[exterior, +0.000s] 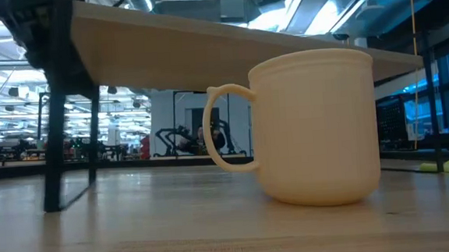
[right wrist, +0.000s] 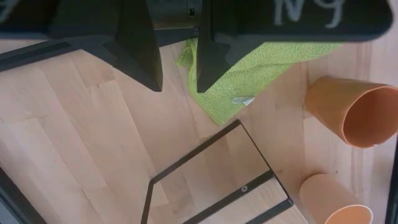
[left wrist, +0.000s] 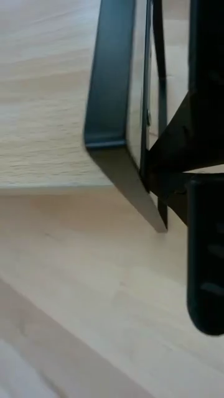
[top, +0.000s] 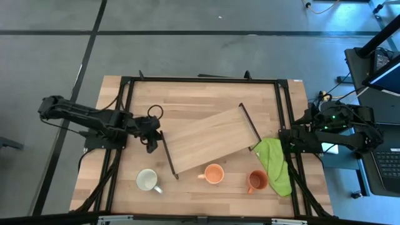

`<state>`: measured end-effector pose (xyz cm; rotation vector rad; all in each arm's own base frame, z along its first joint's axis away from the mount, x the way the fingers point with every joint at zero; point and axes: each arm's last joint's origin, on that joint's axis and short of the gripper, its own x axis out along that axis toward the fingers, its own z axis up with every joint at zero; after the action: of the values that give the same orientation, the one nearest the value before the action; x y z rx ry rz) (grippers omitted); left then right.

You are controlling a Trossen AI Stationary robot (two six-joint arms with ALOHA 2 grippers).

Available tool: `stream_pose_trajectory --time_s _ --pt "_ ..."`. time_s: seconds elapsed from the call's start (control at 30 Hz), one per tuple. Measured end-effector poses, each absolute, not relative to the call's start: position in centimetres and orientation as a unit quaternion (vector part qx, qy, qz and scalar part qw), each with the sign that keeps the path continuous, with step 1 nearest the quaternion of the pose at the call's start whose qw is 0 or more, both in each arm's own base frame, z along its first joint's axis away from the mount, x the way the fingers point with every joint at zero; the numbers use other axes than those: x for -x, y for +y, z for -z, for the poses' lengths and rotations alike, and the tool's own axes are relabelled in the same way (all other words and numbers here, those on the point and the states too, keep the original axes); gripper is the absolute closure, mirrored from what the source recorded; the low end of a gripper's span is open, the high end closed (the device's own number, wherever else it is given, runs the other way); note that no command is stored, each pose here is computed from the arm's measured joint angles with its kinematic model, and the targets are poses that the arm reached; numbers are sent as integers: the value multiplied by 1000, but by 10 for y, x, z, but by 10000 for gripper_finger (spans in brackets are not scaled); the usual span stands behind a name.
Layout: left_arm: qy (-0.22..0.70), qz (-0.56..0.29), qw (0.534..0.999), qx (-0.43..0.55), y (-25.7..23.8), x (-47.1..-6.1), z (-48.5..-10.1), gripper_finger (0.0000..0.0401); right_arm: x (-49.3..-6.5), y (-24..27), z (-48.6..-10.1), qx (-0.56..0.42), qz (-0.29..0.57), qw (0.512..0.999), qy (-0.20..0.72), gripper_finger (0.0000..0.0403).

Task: Stack small to large cups/mugs on shelf
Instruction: Adjust the shelf

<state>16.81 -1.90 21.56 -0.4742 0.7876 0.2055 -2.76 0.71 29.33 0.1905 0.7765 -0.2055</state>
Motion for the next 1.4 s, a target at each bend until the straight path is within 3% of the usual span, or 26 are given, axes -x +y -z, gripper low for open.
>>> stream_pose_trajectory --time_s 0.57,1.0,1.4 --pt "340 -203 893 215 -6 -170 -183 401 28 7 -293 -93 100 916 377 302" --pt "312 -267 896 170 22 -171 -186 401 28 7 -293 -93 100 916 377 302" --pt "306 -308 884 174 31 -145 -197 401 28 7 -293 -93 100 916 377 302"
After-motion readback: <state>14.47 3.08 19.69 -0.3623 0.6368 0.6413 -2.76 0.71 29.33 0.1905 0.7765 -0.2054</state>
